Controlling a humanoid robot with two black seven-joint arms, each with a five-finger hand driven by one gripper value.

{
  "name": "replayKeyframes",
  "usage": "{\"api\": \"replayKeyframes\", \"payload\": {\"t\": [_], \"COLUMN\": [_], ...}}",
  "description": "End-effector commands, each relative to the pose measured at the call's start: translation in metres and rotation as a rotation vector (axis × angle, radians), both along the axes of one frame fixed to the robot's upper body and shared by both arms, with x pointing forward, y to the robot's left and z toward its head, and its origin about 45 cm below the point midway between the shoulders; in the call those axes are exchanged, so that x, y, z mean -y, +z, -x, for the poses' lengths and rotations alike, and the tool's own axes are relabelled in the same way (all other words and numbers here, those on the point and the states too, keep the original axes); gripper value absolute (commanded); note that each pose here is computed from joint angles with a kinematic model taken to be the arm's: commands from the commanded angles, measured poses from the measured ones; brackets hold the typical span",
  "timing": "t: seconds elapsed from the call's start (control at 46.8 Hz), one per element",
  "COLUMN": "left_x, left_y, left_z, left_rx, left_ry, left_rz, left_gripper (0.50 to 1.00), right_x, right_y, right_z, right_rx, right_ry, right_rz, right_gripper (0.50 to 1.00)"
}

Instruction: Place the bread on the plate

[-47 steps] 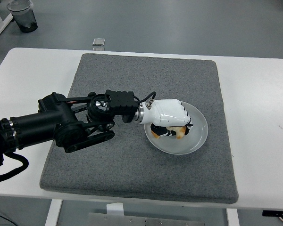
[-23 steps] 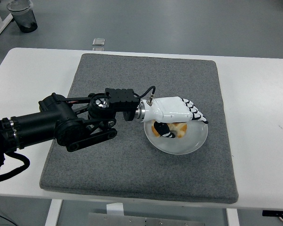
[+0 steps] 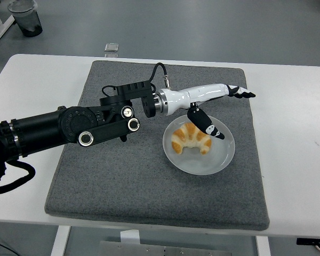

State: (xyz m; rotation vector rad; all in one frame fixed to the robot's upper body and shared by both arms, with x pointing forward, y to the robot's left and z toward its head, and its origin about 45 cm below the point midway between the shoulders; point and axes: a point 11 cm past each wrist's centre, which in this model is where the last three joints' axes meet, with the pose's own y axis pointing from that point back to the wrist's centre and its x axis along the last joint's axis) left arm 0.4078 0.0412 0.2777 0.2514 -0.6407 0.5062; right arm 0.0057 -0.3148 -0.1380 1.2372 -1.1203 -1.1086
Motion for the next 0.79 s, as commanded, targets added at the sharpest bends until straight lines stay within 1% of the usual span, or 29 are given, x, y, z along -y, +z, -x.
{"api": "replayKeyframes", "payload": {"t": [0.0, 0.107, 0.192, 0.278, 0.342, 0.47, 0.577, 0.769], "left_x": [-0.008, -0.024, -0.042, -0.06, -0.07, -0.092, -0.114, -0.149], "left_y": [0.017, 0.034, 0.045, 0.045, 0.05, 0.048, 0.046, 0.041], "left_z": [-0.013, -0.035, -0.053, -0.068, -0.077, -0.088, -0.094, -0.098], "left_rx": [-0.083, -0.169, -0.264, -0.355, -0.402, -0.504, -0.592, -0.677], "left_ry": [0.074, 0.183, 0.274, 0.361, 0.407, 0.496, 0.562, 0.645], "left_rz": [0.131, 0.28, 0.418, 0.526, 0.594, 0.698, 0.76, 0.844], "left_gripper": [0.988, 0.988, 0.99, 0.99, 0.99, 0.99, 0.992, 0.994], "right_x": [0.0, -0.001, 0.0, 0.0, 0.0, 0.0, 0.0, 0.0], "right_y": [0.0, 0.0, 0.0, 0.0, 0.0, 0.0, 0.0, 0.0], "right_z": [0.0, -0.001, 0.0, 0.0, -0.001, 0.0, -0.001, 0.0], "right_rx": [0.0, 0.001, 0.0, 0.0, 0.001, 0.0, 0.001, 0.0], "right_ry": [0.0, 0.0, 0.0, 0.0, 0.0, 0.0, 0.0, 0.0], "right_rz": [0.0, -0.001, 0.0, 0.0, 0.0, 0.0, 0.0, 0.0], "right_gripper": [0.932, 0.932, 0.932, 0.932, 0.932, 0.932, 0.93, 0.93]}}
